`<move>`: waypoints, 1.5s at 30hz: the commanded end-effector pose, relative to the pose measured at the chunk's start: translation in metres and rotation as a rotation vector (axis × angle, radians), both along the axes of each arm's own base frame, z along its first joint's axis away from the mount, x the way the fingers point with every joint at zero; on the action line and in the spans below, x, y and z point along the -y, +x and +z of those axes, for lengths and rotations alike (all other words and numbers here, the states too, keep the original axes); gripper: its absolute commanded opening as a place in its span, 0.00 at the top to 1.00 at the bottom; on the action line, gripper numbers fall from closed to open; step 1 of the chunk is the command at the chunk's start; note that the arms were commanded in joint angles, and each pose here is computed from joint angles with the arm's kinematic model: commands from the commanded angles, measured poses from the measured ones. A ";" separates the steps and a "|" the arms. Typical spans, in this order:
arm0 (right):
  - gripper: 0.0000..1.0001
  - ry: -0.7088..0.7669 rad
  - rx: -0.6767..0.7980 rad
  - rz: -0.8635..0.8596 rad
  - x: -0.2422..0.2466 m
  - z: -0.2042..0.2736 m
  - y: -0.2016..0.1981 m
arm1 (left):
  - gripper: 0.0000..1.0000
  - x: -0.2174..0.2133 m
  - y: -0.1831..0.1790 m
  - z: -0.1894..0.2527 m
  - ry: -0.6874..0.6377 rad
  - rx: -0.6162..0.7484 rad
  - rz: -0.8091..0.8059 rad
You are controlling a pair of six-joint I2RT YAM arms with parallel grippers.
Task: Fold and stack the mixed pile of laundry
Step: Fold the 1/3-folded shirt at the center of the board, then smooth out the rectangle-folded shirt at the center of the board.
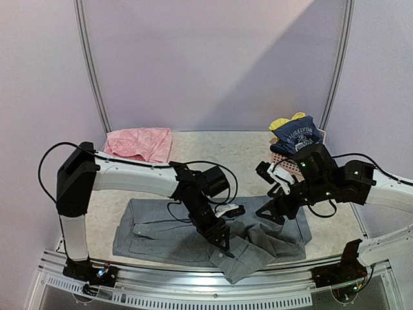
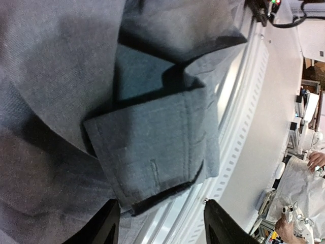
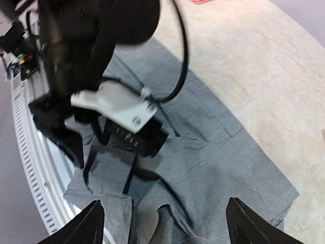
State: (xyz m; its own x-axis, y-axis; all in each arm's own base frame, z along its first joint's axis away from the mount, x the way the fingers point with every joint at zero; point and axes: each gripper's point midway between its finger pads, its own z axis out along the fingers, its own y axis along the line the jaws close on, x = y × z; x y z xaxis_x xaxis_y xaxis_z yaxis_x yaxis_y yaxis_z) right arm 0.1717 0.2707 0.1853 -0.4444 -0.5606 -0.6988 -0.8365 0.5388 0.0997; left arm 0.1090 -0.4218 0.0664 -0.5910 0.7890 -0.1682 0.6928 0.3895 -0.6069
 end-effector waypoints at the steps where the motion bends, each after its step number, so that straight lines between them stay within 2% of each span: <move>1: 0.16 0.004 0.069 -0.130 0.005 0.005 0.024 | 0.43 0.000 -0.004 -0.034 0.097 0.041 0.031; 7: 0.17 0.000 0.050 -0.126 -0.003 -0.001 0.028 | 0.44 0.010 -0.003 -0.044 0.104 0.080 0.060; 14: 0.18 0.008 0.034 -0.108 -0.008 0.001 0.026 | 0.54 0.019 -0.005 -0.043 0.073 0.091 0.052; 18: 0.18 0.009 0.046 -0.110 -0.008 0.004 0.027 | 0.70 0.020 -0.005 -0.041 0.082 0.116 0.043; 24: 0.19 0.014 0.044 -0.115 -0.007 0.004 0.027 | 1.00 0.009 -0.001 -0.035 0.129 0.155 0.058; 32: 0.19 -0.015 0.124 -0.218 0.003 0.009 0.048 | 1.00 -0.010 0.004 -0.001 0.141 0.222 0.076; 36: 0.19 0.017 0.109 -0.257 0.003 0.011 0.057 | 1.00 -0.018 0.009 0.025 0.127 0.258 0.115; 40: 0.20 0.043 0.100 -0.273 0.001 0.011 0.062 | 0.94 -0.024 0.004 0.018 0.149 0.230 0.127; 45: 0.20 0.035 0.094 -0.264 -0.001 0.007 0.064 | 0.94 -0.026 0.000 0.004 0.156 0.197 0.146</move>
